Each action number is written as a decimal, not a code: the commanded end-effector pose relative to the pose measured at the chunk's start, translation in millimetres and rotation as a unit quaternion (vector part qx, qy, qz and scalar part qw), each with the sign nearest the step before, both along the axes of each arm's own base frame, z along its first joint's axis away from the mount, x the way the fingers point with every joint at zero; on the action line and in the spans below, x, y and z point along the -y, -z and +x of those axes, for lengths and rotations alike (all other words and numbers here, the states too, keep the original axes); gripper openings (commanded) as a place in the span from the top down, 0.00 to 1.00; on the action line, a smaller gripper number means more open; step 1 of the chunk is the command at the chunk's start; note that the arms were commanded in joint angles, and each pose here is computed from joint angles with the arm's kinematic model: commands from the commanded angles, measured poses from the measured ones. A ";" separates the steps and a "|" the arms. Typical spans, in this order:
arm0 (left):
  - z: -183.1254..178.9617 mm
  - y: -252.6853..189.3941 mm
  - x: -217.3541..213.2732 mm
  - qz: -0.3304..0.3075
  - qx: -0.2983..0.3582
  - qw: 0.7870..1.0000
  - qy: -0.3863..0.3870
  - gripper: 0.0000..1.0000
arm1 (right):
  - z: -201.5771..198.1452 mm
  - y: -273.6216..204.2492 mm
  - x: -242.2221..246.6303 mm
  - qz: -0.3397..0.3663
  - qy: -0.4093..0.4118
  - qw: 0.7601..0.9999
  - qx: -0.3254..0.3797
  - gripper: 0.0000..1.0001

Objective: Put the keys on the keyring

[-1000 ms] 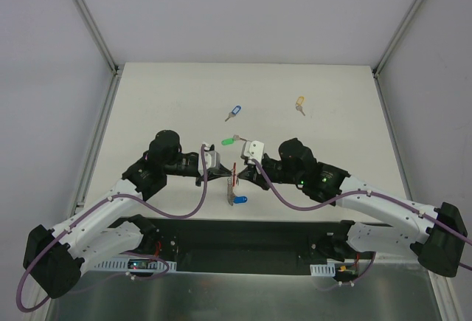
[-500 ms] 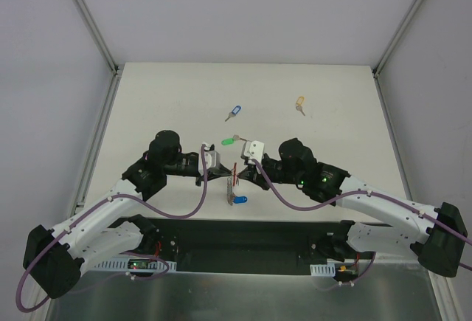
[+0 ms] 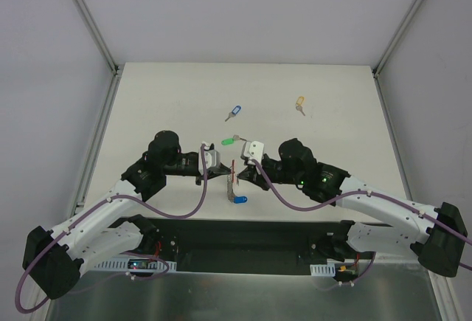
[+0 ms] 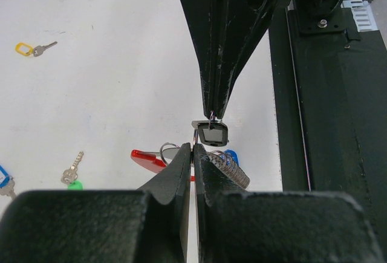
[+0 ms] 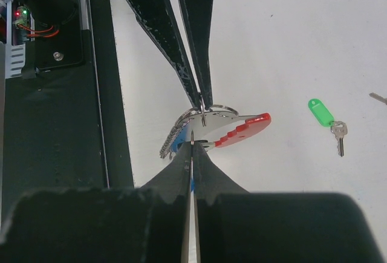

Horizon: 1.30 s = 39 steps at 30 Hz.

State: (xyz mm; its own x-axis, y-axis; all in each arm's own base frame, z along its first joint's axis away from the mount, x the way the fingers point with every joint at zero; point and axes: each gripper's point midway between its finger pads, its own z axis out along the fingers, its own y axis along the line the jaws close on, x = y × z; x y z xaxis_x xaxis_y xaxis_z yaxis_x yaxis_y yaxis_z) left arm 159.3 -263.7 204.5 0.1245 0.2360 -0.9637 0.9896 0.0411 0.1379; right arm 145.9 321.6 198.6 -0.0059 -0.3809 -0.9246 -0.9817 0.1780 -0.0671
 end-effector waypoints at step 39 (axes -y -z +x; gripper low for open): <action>-12.0 -25.3 9.9 -0.036 0.034 0.998 0.051 1.00 | 2.1 -18.0 -5.9 0.026 -0.003 0.999 0.021 0.99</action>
